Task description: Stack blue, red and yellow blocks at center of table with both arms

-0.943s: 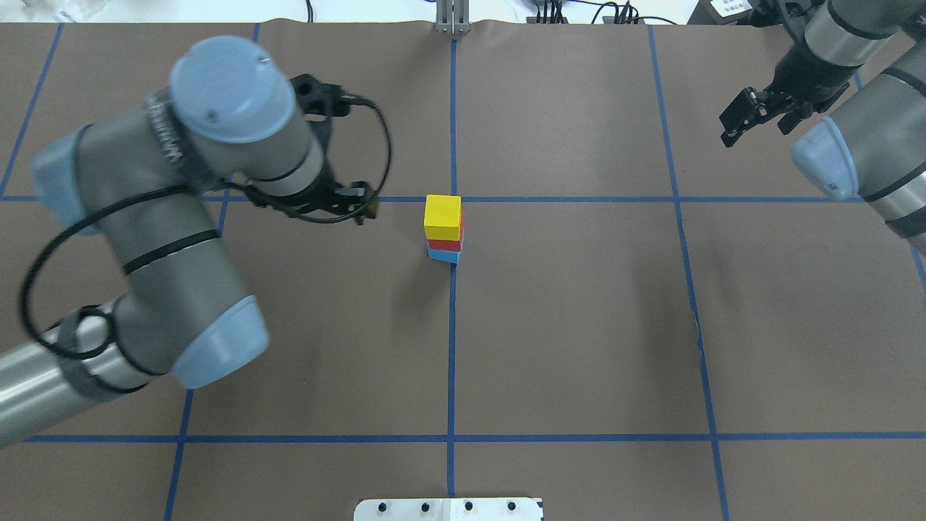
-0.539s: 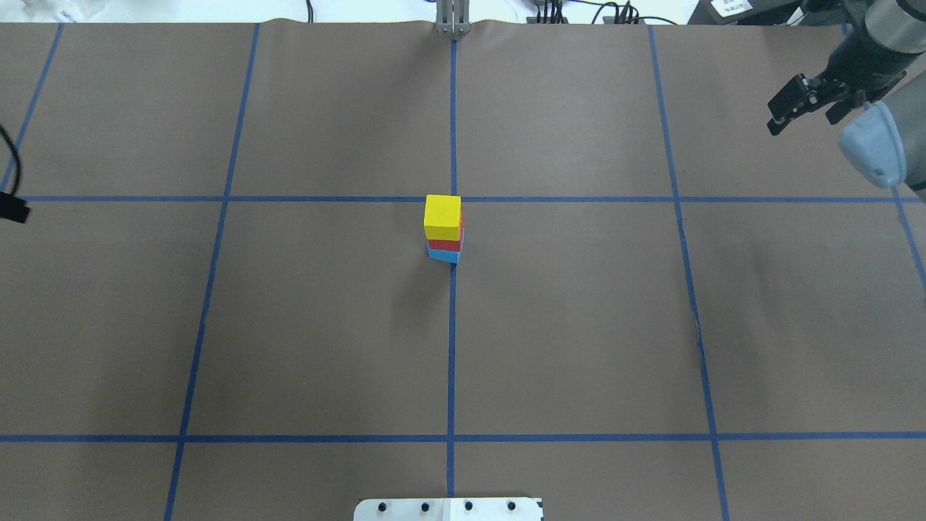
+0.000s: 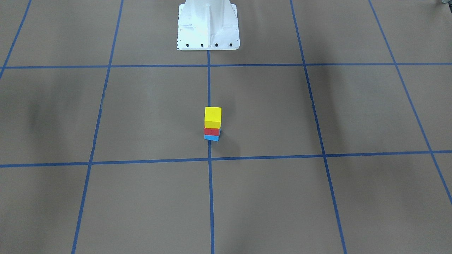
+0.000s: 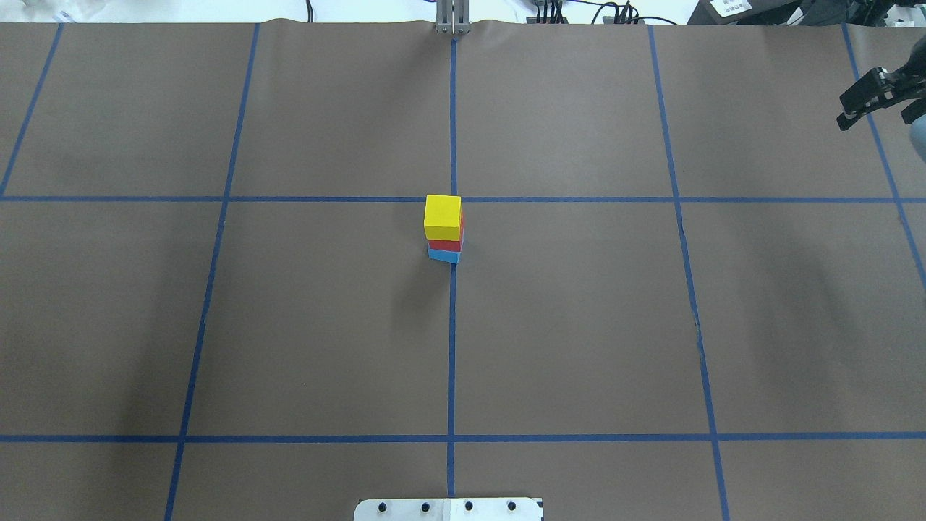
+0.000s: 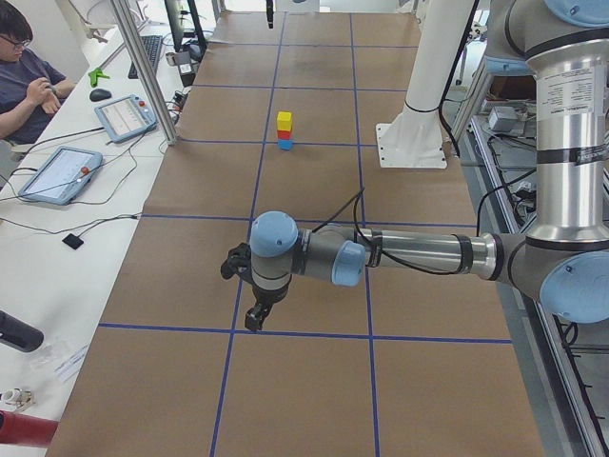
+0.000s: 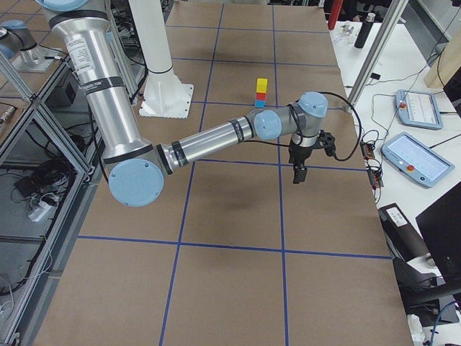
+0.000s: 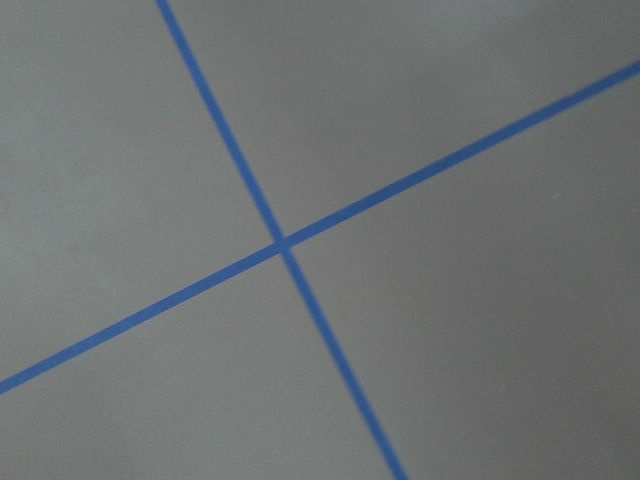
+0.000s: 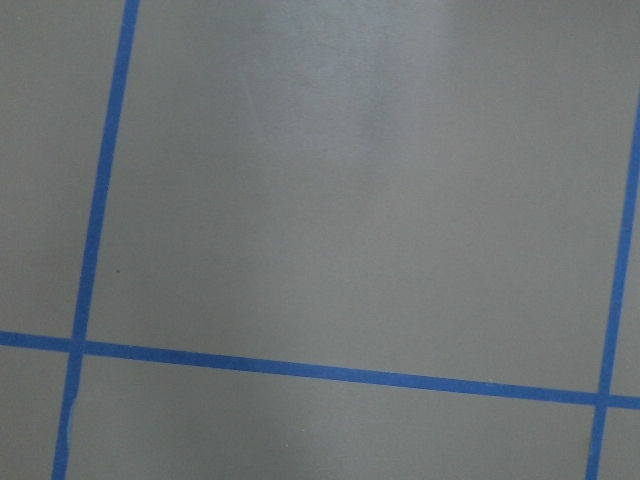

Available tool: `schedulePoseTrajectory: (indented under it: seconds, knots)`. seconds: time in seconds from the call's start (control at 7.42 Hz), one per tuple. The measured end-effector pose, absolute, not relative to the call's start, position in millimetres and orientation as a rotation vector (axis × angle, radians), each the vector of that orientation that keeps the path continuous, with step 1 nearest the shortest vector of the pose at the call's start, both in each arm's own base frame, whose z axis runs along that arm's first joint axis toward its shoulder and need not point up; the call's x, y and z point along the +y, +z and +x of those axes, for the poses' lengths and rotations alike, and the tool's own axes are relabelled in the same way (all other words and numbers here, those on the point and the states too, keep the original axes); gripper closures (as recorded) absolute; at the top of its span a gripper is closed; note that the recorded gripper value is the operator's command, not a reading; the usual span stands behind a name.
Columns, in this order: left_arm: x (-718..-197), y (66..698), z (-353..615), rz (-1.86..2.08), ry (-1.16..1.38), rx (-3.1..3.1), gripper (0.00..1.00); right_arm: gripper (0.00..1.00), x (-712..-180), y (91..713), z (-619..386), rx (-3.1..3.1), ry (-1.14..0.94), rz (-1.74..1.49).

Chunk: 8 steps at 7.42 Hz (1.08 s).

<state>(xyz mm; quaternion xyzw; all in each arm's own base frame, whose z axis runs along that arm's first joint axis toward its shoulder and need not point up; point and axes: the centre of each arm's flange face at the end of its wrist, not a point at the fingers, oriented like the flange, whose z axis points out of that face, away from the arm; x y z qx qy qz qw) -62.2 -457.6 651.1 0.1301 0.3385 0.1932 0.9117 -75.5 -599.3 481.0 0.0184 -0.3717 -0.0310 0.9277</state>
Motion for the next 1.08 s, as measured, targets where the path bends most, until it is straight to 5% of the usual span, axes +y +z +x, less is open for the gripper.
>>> schedulePoseTrajectory:
  seconds: [0.27,1.08]
  knots:
    - [-460.4,677.7,-67.2,0.230,0.349,0.699,0.00,0.01,-577.3,518.7,-36.2,-0.810,-0.114,0.038]
    - [-455.4,611.6,-62.7,0.174,0.133,0.709,0.00,0.01,-567.9,537.6,-16.4,-0.818,-0.111,0.034]
